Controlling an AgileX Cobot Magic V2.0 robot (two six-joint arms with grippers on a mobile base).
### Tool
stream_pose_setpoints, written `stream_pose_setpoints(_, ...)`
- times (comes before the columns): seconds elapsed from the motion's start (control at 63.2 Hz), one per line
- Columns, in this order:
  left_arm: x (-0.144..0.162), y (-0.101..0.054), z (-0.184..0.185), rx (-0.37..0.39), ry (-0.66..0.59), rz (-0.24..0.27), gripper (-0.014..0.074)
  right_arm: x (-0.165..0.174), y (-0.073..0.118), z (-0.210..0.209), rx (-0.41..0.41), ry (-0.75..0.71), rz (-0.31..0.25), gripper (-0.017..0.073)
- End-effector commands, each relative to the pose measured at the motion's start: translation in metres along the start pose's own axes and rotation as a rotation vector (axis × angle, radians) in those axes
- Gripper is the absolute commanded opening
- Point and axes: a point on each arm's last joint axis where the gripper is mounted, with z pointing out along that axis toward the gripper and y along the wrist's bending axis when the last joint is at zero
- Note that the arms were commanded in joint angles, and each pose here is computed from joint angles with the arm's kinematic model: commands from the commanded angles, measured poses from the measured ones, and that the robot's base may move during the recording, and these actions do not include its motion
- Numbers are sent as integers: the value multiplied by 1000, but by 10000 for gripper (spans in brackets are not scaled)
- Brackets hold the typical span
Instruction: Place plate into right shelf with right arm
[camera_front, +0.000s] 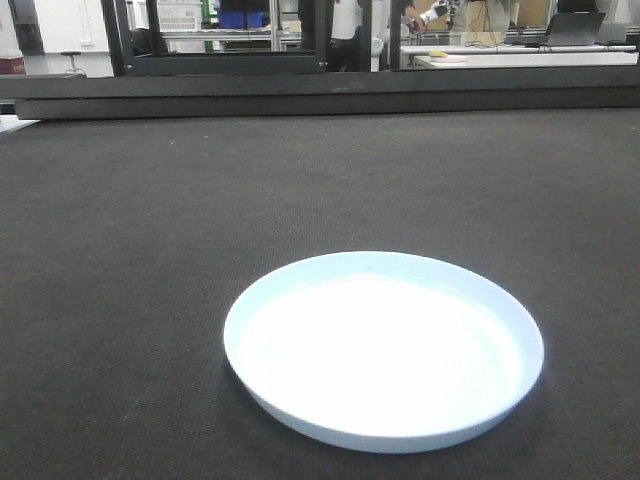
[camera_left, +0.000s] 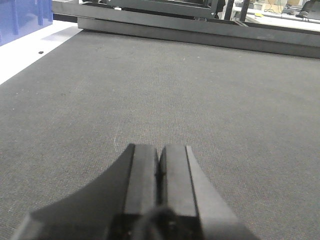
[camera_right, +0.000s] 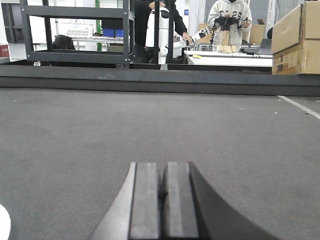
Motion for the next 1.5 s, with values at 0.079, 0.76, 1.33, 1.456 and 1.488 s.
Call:
stream_pose_setpoints(0.079,-5,1,-1,-12,-89,-15,-128,-14,0,-1,-1,-102,-3,53)
stream_pose_setpoints(0.76,-5,1,-1,-12,-89,-15,-128,-79,3,10,-2,-12,107,53)
stream_pose_setpoints(1.33,-5,1,-1,-12,-89,-15,-128,-68,5,97,33,824,100,53)
stream_pose_setpoints(1.456,-5,1,-1,-12,-89,-15,-128,-61,12,119,5,997,89,53)
stream_pose_setpoints(1.488,-5,1,-1,-12,-89,-15,-128,-57,15,126,-7,1039,80,53)
